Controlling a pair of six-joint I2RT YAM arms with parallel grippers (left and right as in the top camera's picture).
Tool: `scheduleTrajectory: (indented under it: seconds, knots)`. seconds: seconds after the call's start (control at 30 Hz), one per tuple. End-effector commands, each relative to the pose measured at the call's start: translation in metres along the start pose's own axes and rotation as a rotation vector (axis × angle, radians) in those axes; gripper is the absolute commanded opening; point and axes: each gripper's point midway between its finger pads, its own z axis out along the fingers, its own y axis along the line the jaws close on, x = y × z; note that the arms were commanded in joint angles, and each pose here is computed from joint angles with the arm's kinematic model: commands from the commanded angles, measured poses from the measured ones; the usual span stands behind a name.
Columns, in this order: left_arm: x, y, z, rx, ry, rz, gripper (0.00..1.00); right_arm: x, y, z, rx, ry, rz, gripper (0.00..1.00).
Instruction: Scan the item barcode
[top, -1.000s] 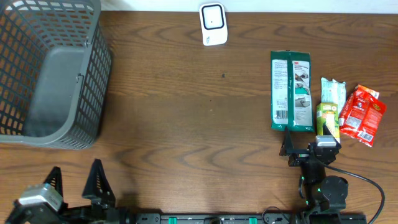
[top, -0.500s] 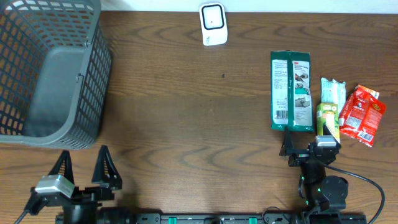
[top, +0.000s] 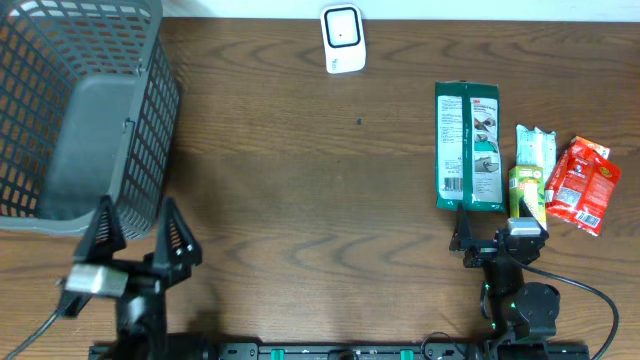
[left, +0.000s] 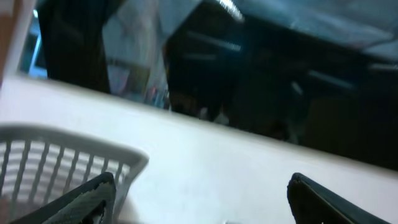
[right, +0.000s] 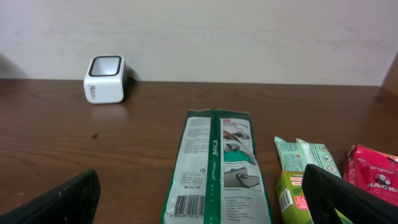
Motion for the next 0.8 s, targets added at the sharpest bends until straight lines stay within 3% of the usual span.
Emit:
scheduleTrajectory:
  seconds: [0.0,0.37,0.77]
  knots:
    - [0.034,0.011,0.001,-0.014,0.062,-0.01,0.89,0.0,-0.003,0.0,0.014,-0.002,-0.007,0.99]
    - [0.086,0.029,-0.001,-0.011,0.055,-0.01,0.89,0.0,-0.003,0.0,0.014,-0.002,-0.007,0.99]
    - [0.137,0.046,-0.008,-0.067,0.215,-0.019,0.89,0.0,-0.003,0.0,0.014,-0.002,-0.007,0.99]
